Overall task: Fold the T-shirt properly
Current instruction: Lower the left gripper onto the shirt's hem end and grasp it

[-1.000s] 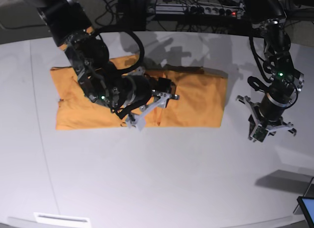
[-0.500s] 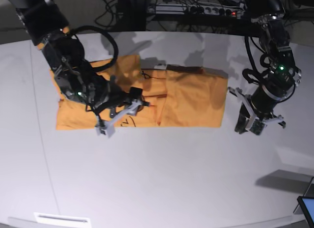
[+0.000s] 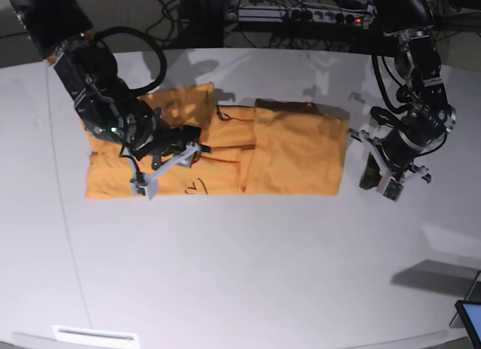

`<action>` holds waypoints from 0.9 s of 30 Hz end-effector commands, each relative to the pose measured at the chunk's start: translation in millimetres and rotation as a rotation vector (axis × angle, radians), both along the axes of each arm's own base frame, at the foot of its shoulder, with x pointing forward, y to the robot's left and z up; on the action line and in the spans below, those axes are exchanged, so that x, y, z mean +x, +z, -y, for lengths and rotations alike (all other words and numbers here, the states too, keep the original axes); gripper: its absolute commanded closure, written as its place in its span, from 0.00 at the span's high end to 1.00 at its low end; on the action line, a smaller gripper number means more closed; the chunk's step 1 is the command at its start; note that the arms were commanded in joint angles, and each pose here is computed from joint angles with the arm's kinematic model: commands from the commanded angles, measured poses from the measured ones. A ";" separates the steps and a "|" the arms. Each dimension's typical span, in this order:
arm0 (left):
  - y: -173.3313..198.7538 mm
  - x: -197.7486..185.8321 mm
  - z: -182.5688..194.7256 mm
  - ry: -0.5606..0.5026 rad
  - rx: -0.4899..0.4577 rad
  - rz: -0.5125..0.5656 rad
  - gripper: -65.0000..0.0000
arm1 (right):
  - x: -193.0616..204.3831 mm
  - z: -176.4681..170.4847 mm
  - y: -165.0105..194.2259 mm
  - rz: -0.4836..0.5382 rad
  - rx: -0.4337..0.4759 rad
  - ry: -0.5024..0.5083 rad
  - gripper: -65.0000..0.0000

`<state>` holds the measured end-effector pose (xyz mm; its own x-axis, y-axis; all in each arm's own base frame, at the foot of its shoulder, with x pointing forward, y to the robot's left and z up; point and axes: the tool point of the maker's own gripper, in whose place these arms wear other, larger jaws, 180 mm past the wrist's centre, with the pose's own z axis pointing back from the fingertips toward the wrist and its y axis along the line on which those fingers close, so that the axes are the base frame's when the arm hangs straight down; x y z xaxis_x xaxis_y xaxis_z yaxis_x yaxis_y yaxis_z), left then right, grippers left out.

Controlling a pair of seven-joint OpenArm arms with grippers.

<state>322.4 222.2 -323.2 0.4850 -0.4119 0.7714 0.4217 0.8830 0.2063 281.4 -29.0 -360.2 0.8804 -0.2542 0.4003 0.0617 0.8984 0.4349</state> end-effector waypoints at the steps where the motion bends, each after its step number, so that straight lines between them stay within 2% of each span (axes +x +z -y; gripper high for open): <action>1: 14.8 8.0 8.4 -0.027 -0.012 0.054 0.00 | 9.3 -0.8 12.7 0.047 0.011 0.001 0.47; 7: -7.6 10.8 47.3 -0.106 -0.060 -0.003 0.00 | 9.1 -0.9 12.6 0.045 0.011 0.001 0.47; 16: -59.7 3.7 34.1 -0.045 -0.100 -0.154 0.00 | 5.3 -0.9 9.5 0.034 0.011 0.001 0.47; 19: -82.0 -4.7 20.9 -0.027 -0.015 -0.217 0.00 | 5.4 -1.7 10.1 0.036 0.013 0.002 0.47; 23: -94.4 -8.7 21.1 -0.072 0.094 -0.226 0.00 | 5.7 -9.3 25.4 0.075 0.040 0.019 0.47; 27: -97.4 -9.6 8.0 -0.074 0.185 -0.236 0.00 | 6.4 -12.1 36.1 0.105 0.053 0.028 0.47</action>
<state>324.0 188.7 -406.0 0.5422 -0.5058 0.6709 0.5387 0.8221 0.1844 279.8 -14.8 -334.2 0.8625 -0.2479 0.4412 0.0039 0.8751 0.4840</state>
